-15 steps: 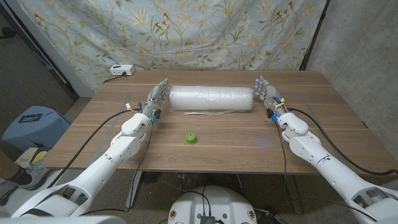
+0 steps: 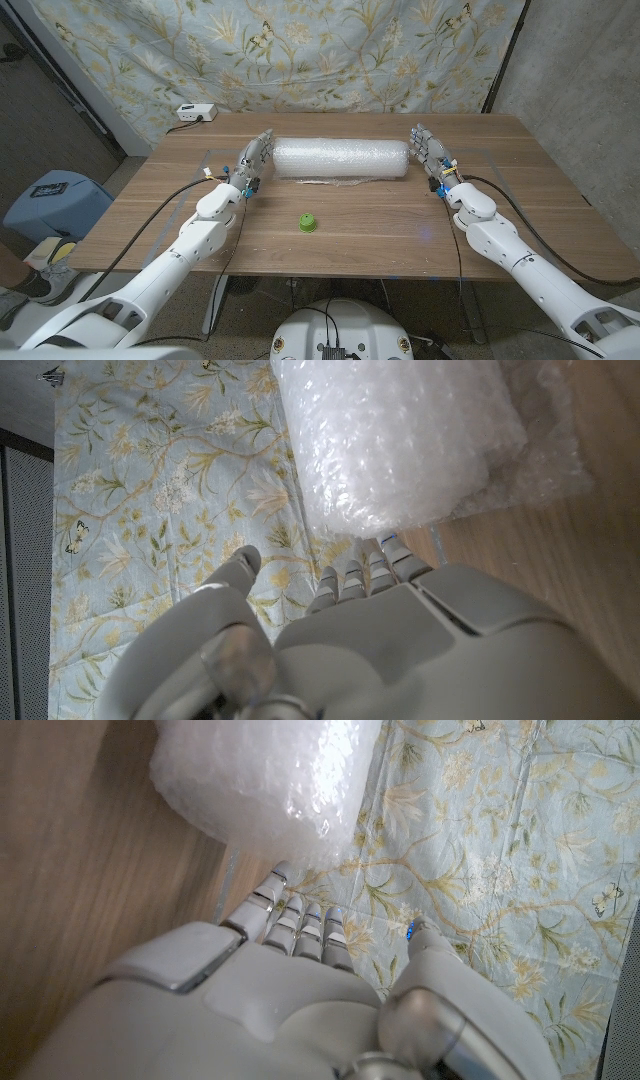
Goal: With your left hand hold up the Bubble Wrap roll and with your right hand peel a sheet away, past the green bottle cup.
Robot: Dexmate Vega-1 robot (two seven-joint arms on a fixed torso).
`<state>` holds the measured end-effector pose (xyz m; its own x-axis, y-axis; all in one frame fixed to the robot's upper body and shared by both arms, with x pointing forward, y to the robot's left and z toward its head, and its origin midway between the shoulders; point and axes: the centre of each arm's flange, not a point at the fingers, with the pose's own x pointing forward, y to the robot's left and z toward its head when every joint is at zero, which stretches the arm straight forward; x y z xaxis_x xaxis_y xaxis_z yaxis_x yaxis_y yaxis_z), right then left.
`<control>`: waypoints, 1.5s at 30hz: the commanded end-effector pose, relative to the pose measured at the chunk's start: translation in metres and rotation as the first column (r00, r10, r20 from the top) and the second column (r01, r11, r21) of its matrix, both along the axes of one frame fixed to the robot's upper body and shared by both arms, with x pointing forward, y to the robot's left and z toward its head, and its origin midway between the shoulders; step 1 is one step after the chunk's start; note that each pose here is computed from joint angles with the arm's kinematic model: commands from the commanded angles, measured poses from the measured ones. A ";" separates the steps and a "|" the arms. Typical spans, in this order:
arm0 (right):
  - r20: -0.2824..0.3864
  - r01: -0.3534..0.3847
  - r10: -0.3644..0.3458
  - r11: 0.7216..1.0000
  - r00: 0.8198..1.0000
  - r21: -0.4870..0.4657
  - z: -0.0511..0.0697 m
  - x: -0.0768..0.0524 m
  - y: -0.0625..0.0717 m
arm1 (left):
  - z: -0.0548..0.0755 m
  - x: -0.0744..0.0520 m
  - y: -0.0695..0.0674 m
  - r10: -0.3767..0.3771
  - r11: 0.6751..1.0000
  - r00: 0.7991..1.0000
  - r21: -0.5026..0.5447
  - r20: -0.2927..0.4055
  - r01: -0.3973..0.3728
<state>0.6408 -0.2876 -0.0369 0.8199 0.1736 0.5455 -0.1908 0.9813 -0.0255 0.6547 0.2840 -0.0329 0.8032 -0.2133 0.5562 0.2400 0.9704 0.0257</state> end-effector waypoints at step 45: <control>0.003 -0.005 0.005 1.000 1.000 0.011 -0.002 0.003 0.005 | 0.030 -0.061 0.012 0.046 0.990 0.999 0.132 -0.016 -0.043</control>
